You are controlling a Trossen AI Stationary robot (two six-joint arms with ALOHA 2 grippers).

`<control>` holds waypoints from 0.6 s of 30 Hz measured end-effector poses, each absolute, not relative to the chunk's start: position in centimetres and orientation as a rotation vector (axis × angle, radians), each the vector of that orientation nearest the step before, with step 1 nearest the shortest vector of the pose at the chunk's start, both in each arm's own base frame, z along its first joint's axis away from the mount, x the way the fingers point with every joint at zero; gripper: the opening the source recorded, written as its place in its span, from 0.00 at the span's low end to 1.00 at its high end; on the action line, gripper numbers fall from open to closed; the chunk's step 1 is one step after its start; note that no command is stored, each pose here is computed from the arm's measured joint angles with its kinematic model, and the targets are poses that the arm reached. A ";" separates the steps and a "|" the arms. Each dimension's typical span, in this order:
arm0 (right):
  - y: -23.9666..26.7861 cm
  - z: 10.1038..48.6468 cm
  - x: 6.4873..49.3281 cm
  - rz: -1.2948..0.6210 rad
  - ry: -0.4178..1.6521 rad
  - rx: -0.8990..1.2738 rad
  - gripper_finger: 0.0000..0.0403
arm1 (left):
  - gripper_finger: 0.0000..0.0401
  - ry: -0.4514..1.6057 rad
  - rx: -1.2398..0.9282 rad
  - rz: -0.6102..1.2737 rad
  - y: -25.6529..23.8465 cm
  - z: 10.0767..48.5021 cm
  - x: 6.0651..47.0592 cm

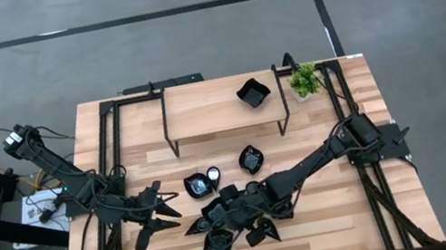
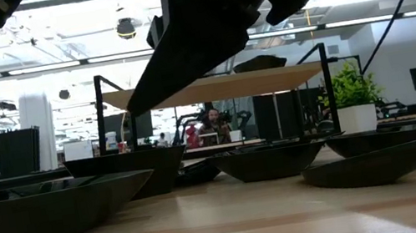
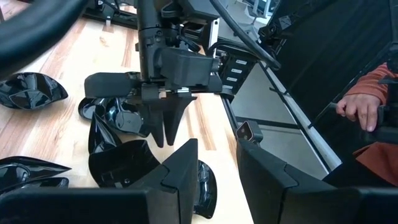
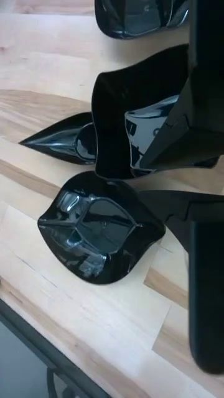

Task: Pick & Place Mini shaped plates
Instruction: Stack the black distorted square plate on the black distorted square plate on the shelf

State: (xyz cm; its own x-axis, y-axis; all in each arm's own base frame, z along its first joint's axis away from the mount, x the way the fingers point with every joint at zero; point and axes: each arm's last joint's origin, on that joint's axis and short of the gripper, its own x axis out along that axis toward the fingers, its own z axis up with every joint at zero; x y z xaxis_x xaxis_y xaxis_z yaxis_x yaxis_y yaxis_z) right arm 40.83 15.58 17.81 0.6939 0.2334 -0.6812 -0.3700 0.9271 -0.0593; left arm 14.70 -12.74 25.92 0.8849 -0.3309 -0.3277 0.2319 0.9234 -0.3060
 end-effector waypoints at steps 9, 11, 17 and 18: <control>15.6 17.8 40.8 0.339 0.731 -0.198 0.19 | 0.28 0.380 -0.267 -0.298 -12.8 26.0 14.7; 15.6 17.8 40.8 0.340 0.731 -0.198 0.19 | 0.28 0.379 -0.267 -0.298 -12.8 26.0 14.7; 15.5 17.7 40.8 0.341 0.743 -0.198 0.19 | 0.28 0.376 -0.270 -0.299 -12.8 26.0 14.7; 15.5 17.7 40.8 0.341 0.749 -0.199 0.19 | 0.28 0.374 -0.271 -0.299 -12.8 26.1 14.7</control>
